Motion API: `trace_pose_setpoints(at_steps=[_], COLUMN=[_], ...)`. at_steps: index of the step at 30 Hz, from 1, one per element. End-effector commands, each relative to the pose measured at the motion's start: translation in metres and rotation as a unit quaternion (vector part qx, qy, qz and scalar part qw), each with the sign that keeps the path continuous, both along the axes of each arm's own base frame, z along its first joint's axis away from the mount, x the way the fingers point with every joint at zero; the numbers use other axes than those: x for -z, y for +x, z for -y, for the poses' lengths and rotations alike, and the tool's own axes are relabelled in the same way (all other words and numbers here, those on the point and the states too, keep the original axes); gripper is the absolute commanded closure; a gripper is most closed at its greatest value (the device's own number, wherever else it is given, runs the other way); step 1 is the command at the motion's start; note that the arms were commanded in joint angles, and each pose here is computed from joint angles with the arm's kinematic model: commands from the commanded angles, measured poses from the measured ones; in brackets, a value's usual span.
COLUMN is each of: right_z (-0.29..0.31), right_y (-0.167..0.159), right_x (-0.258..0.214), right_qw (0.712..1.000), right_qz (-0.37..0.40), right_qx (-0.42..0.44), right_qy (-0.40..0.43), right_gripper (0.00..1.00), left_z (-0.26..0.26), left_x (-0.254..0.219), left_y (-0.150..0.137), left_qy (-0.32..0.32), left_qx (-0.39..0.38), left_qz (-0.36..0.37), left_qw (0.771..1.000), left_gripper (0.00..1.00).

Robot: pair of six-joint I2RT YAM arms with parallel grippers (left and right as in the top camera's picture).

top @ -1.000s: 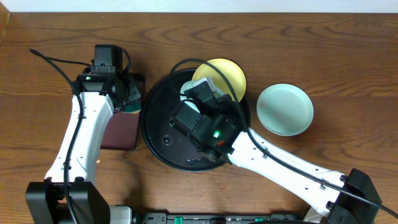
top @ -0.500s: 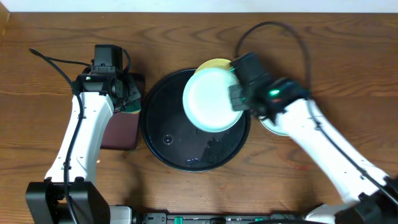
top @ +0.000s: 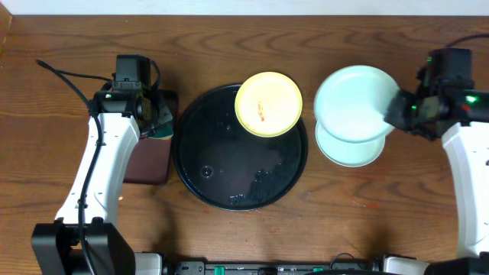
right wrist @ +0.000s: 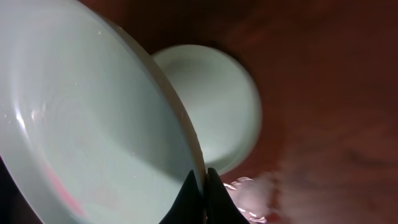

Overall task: Clean dirty plates on tray and stack at the side
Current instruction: 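Lift the blue plate with the right gripper and stack it on the other blue plate, then grasp the yellow plate rim with the right gripper and pull it to tray center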

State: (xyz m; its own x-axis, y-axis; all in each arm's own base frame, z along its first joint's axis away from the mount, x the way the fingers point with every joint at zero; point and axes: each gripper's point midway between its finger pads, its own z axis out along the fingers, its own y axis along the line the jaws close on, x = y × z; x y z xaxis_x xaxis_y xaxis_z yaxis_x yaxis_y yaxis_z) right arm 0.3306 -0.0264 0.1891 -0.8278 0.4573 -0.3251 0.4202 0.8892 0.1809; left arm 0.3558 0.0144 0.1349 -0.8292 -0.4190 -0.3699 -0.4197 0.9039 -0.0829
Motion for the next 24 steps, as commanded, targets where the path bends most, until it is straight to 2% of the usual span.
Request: trace_pose_setpoints(at_steps=[1,7,13,18,20,24], right_z=[0.023,0.032,0.031,0.023,0.020,0.005], right_y=[-0.016,-0.035,-0.033,-0.023,-0.016,-0.001], right_x=[0.022,0.068,0.117,0.132,0.130,0.124], right_qw=[0.999,0.996,0.997,0.998,0.999,0.999], right_qz=[-0.042,-0.079,-0.059,-0.025,-0.009,0.021], right_qx=[0.023,0.040,0.053,0.052,0.045,0.011], right_qy=[-0.011,-0.005,-0.003,0.017,0.021,0.029], right_gripper=[0.99,0.99,0.99,0.98,0.93,0.75], left_z=[-0.002,-0.002,-0.002,-0.002,-0.002,-0.002], left_x=[-0.002,0.000,0.000,0.000,0.000,-0.001], left_y=[0.002,0.001,0.001,0.001,0.002,0.003], left_qy=[0.004,0.004,0.004,0.004,0.004,0.004], left_qx=[0.002,0.002,0.002,0.002,0.002,0.002], left_qz=[0.001,-0.001,-0.001,-0.001,0.001,0.002], left_qw=[1.000,1.000,1.000,1.000,1.000,1.000], left_gripper=[0.92,0.93,0.92,0.92,0.93,0.92])
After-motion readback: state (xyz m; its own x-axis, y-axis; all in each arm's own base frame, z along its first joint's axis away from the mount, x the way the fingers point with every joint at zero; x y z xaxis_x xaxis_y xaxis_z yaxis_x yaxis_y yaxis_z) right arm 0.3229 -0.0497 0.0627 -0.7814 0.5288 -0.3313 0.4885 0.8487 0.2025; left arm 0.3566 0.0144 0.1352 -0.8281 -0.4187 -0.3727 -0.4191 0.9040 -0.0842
